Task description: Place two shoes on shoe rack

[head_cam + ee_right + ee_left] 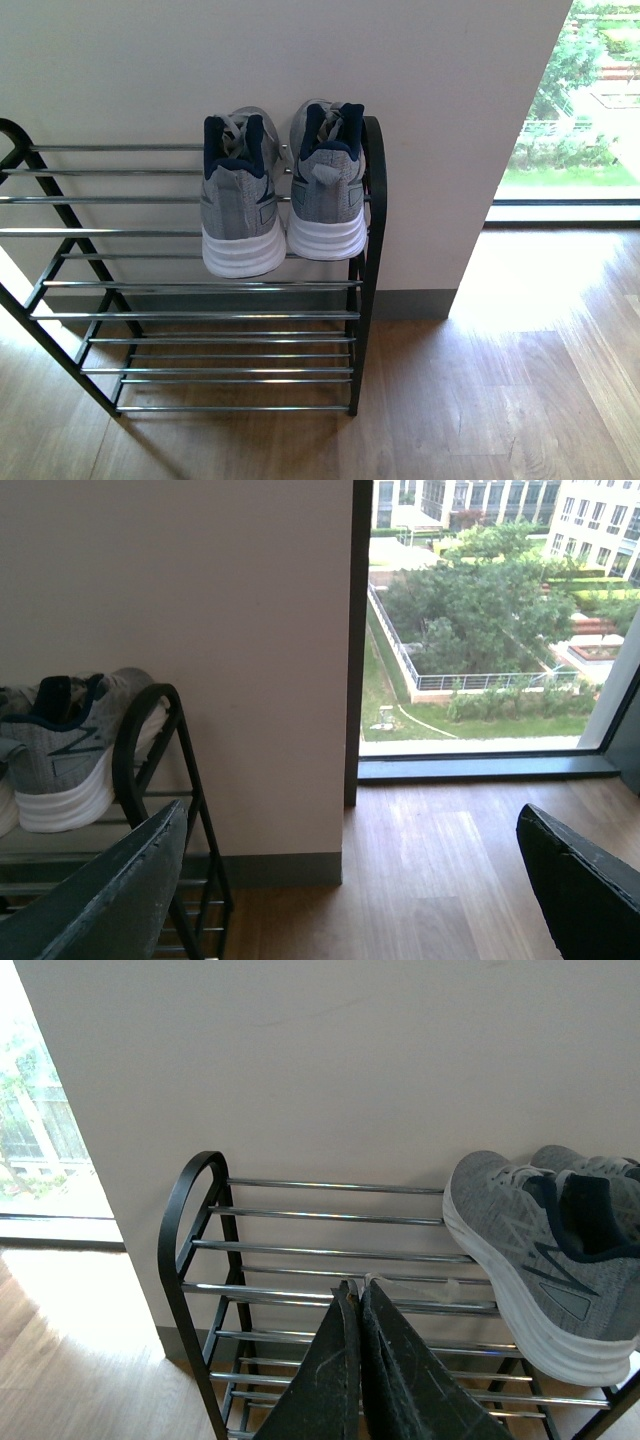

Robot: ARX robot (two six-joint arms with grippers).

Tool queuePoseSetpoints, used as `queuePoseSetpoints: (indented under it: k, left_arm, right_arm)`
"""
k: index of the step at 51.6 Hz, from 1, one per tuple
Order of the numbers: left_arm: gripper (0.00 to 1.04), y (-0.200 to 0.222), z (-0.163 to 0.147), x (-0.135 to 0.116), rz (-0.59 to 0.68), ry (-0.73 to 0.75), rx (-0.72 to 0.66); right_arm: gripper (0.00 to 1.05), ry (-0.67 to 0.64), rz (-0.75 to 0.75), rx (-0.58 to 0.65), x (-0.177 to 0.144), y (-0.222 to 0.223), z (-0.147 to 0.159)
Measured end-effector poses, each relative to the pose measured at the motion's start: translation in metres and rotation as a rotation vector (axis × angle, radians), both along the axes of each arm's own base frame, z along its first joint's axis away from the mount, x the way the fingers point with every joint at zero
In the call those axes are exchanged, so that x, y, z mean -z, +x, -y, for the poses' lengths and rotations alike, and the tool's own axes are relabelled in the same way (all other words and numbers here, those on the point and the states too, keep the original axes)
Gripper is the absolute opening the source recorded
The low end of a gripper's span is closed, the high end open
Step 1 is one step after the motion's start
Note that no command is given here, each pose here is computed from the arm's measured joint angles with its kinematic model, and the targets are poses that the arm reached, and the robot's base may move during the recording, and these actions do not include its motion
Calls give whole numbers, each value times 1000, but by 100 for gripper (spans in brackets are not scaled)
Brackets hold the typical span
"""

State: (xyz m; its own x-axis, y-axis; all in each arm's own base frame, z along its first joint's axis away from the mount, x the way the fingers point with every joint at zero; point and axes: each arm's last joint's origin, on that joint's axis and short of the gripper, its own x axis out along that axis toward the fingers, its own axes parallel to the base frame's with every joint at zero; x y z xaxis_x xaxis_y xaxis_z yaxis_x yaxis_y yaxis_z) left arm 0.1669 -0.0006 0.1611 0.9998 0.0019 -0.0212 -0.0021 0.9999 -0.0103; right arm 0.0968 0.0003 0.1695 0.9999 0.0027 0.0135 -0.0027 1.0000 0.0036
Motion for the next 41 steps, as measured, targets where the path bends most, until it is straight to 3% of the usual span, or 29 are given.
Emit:
queuePoseSetpoints:
  k: [41]
  left_arm:
    - [1, -40, 0, -9, 31, 0, 5]
  right_arm:
    - [96, 0, 0, 0, 0, 0, 0]
